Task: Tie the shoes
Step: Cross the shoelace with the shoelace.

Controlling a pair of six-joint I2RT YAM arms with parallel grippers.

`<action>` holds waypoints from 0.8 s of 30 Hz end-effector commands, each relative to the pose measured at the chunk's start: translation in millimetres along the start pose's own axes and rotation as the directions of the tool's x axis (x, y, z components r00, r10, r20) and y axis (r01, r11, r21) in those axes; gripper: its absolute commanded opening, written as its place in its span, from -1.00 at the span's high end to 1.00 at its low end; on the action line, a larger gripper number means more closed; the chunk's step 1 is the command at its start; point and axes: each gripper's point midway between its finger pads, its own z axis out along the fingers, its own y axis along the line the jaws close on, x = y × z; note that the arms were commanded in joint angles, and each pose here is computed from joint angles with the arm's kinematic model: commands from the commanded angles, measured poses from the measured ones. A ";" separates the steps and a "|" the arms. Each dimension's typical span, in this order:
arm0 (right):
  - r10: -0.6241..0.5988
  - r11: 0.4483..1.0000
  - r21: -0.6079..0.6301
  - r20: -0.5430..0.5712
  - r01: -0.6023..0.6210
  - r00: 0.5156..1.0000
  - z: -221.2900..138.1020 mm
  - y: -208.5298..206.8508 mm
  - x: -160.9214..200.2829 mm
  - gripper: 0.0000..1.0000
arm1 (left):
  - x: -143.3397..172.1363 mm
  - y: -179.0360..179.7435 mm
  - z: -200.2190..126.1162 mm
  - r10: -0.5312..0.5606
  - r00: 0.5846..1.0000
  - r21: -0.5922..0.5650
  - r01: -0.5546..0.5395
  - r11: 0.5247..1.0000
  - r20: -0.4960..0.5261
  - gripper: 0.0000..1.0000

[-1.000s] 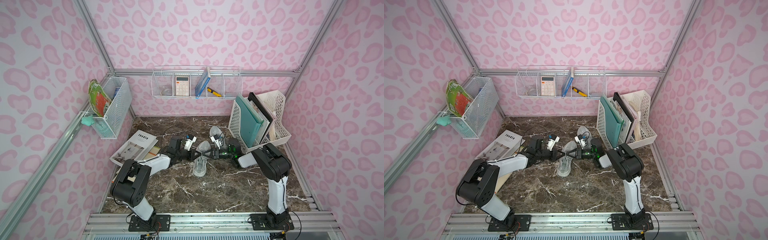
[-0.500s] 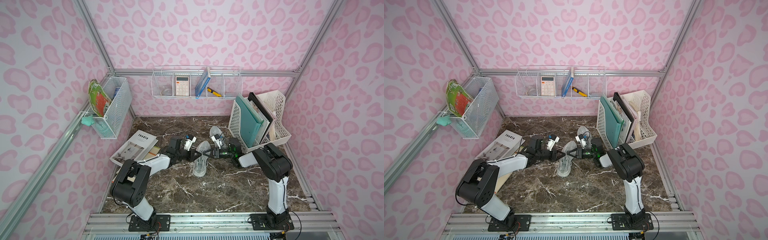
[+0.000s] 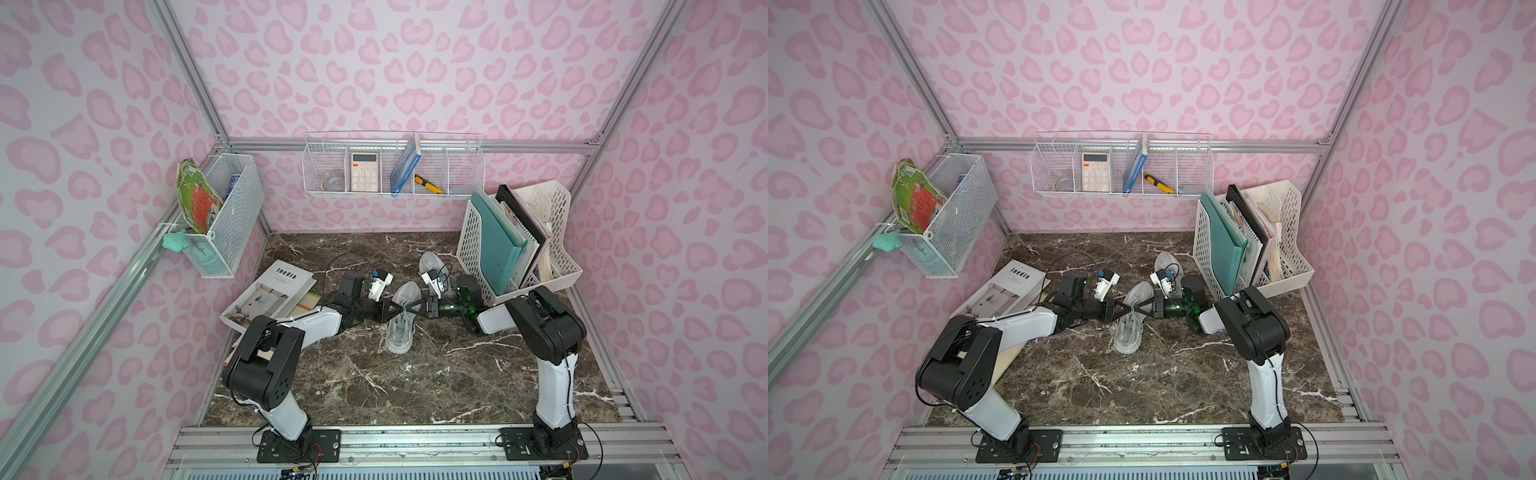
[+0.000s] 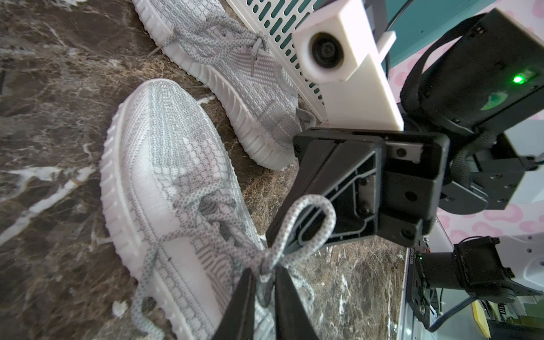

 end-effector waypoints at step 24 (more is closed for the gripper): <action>-0.056 0.997 0.060 -0.028 0.057 0.998 -2.3 -5.2 -4.3 0.60 | -1.6 7.6 6.6 0.036 0.999 -0.036 -0.037 0.999 -0.041 0.62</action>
